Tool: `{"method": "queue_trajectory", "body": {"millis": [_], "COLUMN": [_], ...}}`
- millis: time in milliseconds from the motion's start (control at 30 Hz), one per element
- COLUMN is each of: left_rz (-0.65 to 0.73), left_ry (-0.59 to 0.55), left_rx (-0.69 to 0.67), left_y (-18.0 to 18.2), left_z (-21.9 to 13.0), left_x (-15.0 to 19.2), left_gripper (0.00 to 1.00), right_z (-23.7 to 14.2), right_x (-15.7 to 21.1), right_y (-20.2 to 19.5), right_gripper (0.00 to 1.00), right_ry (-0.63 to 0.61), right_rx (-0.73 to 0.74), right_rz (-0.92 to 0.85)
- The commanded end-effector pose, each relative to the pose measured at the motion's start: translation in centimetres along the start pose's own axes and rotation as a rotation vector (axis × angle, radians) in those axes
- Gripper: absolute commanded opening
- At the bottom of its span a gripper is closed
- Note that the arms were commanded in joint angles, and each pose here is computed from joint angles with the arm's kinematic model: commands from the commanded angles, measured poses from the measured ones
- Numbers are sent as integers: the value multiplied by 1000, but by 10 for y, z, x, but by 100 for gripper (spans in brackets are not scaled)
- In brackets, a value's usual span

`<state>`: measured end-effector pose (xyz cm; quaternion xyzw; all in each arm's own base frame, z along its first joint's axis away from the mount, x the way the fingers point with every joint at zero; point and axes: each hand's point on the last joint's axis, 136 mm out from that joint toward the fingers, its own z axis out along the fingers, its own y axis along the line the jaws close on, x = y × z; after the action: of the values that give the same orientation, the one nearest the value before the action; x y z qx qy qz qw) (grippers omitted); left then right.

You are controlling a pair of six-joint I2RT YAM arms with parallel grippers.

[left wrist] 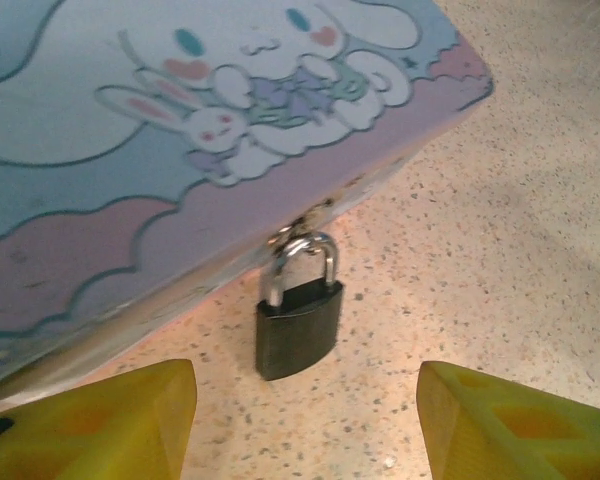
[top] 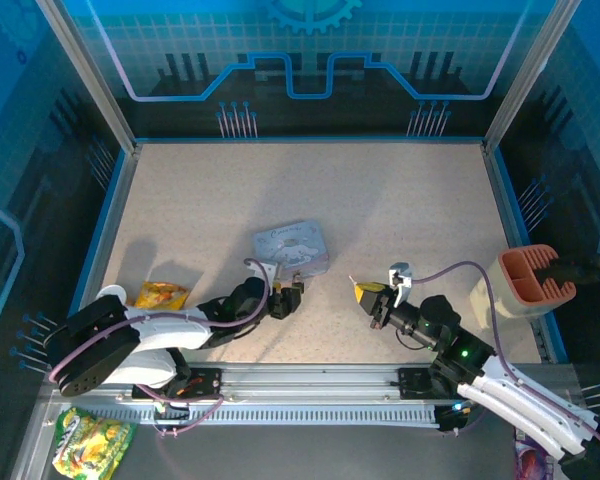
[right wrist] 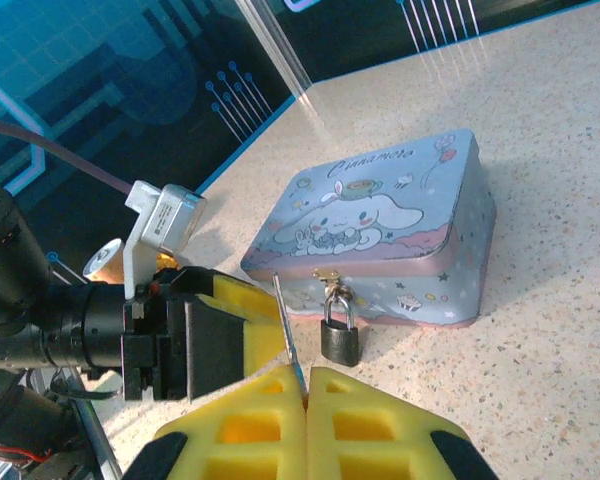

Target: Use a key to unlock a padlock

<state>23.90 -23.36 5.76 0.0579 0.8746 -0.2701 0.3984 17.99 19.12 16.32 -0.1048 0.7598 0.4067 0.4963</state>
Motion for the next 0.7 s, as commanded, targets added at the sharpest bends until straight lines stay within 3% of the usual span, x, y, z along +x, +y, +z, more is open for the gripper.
{"method": "queue_trajectory", "body": {"millis": [0, 300, 533, 667], "left_rz": [-5, 1, -25, -121], "left_ry": [-23, 58, 56, 15], "left_rx": [113, 58, 29, 44], "left_y": [-11, -4, -2, 4], "left_z": [3, 29, 49, 53], "left_x": [-10, 0, -4, -12], "left_gripper": [59, 58, 56, 54], "right_z": [-2, -3, -4, -6], "right_x": [-23, -24, -24, -23], "right_y": [12, 14, 14, 13], "right_gripper": [0, 0, 0, 0], "right_ry": [-59, -61, -62, -59], "right_rx": [-36, -40, -41, -38], "right_rz": [7, 16, 21, 22]}}
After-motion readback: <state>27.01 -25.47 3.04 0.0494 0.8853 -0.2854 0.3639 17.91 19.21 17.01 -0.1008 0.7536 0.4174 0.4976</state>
